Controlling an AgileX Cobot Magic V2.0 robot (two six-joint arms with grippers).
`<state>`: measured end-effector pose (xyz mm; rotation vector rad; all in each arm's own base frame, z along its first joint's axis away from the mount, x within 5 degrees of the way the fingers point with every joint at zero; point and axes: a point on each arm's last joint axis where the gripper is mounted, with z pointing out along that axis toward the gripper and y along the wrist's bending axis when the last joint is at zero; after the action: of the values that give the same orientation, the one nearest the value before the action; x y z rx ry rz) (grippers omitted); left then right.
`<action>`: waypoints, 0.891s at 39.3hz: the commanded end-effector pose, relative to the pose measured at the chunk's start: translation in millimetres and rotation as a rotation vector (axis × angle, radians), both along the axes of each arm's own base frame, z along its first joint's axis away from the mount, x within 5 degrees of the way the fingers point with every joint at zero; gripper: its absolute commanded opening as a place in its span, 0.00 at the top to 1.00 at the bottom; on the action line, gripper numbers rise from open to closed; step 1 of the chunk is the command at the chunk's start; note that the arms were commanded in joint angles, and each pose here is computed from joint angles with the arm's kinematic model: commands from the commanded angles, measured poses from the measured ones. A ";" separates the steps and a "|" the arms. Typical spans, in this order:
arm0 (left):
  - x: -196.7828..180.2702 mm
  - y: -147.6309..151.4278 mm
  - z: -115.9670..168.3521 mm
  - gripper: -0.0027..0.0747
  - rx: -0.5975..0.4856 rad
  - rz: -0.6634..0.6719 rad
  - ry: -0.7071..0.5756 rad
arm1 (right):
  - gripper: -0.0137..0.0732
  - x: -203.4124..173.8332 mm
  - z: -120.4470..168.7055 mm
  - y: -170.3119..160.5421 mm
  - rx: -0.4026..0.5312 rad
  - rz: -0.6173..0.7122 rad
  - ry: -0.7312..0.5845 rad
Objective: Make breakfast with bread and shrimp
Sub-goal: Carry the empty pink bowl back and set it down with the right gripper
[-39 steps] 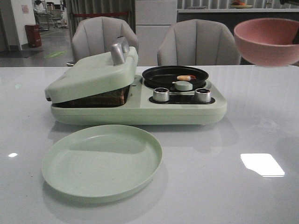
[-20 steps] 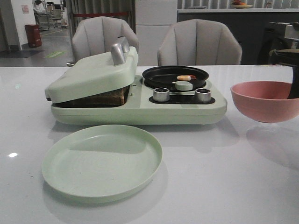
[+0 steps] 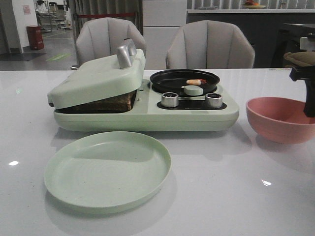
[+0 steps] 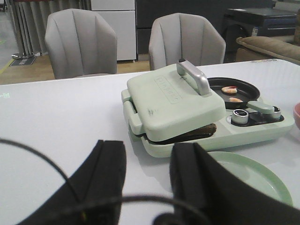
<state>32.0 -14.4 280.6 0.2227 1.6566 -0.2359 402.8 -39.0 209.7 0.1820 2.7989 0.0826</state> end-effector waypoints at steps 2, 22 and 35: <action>-0.4 0.9 15.5 0.56 -0.041 0.008 -0.088 | 0.31 -7.2 73.9 -1.9 -0.062 0.015 -0.251; -0.4 0.9 15.5 0.56 -0.041 0.008 -0.088 | 0.31 -107.4 184.4 59.2 -0.036 0.156 -0.753; -0.4 0.9 15.5 0.56 -0.041 0.008 -0.088 | 0.31 -190.8 171.5 88.0 0.034 0.247 -1.064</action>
<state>32.0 -14.4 280.6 0.2227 1.6566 -0.2359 234.5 46.8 355.2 -0.1606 1.9857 0.1917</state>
